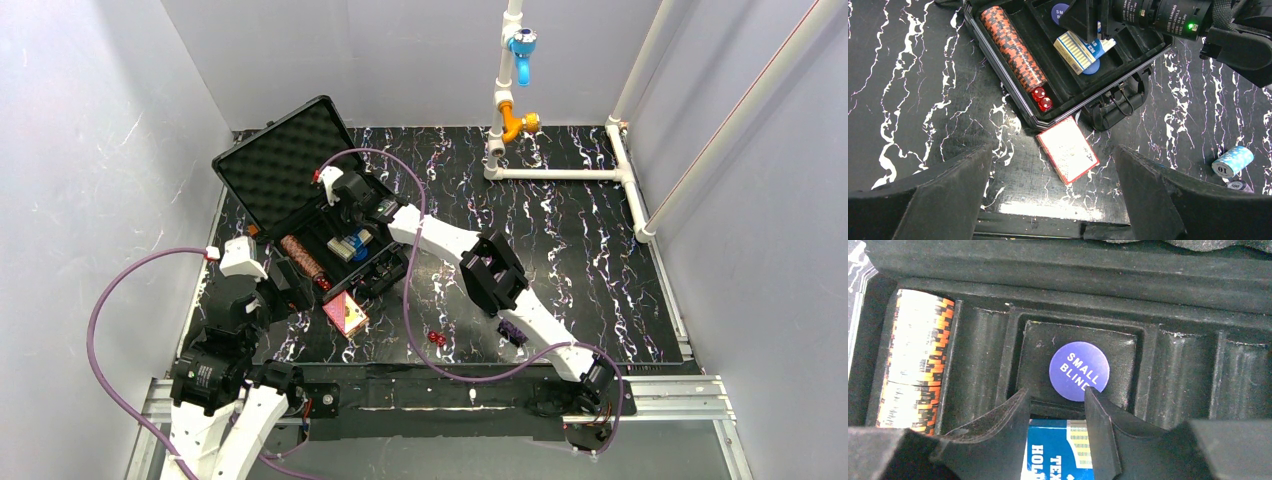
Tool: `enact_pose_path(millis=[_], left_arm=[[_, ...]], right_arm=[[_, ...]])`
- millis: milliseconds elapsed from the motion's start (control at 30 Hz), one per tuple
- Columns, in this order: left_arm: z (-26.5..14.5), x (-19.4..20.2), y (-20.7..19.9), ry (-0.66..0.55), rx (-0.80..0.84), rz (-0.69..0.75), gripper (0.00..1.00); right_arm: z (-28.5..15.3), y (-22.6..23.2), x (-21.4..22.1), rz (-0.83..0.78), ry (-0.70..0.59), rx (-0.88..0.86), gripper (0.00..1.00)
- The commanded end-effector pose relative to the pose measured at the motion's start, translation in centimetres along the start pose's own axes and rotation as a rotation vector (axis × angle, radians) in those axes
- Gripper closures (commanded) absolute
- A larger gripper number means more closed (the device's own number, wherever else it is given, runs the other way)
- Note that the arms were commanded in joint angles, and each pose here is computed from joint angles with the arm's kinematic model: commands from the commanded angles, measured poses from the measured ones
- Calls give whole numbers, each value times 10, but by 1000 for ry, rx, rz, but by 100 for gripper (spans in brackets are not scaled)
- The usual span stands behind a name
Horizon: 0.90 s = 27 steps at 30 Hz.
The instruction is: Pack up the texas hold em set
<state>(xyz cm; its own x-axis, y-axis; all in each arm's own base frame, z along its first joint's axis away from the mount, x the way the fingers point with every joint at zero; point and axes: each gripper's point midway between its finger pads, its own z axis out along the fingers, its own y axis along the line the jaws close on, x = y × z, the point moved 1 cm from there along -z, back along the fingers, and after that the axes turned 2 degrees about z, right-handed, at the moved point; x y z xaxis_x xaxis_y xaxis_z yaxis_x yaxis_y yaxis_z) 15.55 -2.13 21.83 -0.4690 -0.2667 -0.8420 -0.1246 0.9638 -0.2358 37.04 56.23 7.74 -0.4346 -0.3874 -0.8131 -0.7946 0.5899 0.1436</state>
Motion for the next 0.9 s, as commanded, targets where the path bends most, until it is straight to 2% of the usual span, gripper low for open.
enact_pose_path(millis=[0, 400, 867], left_arm=[[2, 3, 2, 6, -7, 8, 9], [2, 3, 2, 7, -10, 9, 8], [2, 3, 3, 8, -13, 8, 9]], right_arm=[[-9, -2, -8, -35, 7, 41, 48], [-24, 0, 2, -62, 55, 25, 51], [-39, -16, 13, -90, 99, 117, 51]])
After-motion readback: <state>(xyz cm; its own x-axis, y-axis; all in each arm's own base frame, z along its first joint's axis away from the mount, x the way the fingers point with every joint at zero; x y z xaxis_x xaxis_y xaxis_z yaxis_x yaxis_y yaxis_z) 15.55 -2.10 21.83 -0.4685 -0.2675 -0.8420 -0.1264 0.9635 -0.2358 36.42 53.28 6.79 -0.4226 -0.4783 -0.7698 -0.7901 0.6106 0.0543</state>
